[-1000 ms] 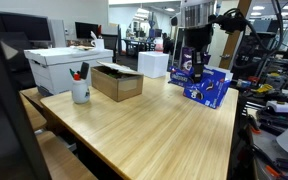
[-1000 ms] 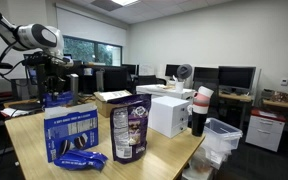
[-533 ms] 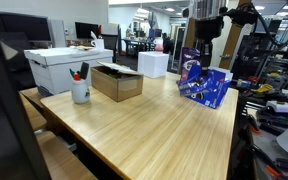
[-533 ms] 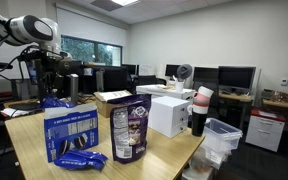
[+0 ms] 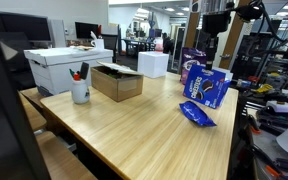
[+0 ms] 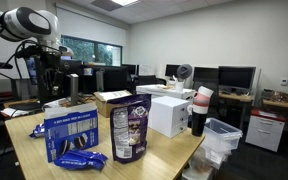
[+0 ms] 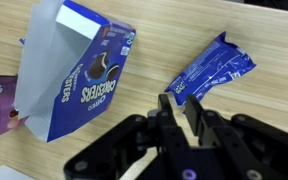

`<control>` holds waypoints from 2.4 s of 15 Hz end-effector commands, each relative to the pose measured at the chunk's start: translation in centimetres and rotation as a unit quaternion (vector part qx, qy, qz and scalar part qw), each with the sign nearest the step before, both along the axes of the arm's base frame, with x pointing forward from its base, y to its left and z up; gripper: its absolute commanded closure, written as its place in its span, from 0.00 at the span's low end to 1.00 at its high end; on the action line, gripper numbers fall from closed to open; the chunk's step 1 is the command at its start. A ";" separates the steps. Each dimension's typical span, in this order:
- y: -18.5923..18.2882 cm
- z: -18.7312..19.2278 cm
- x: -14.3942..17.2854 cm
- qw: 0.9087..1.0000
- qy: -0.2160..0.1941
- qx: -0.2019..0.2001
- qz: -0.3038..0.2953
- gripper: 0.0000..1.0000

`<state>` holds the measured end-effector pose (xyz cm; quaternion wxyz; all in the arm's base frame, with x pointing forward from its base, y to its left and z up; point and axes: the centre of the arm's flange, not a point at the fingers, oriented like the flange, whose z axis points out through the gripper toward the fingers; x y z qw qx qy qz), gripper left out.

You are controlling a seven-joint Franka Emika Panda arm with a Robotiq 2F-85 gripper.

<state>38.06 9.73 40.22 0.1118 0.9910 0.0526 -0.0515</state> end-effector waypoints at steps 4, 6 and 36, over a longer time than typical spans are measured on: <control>3.8 -5.3 0.5 0.999 0.044 -0.009 0.006 0.28; 4.7 -6.8 0.8 0.998 0.055 -0.016 0.004 0.18; 4.6 -20.1 4.5 0.979 0.168 -0.051 -0.107 0.50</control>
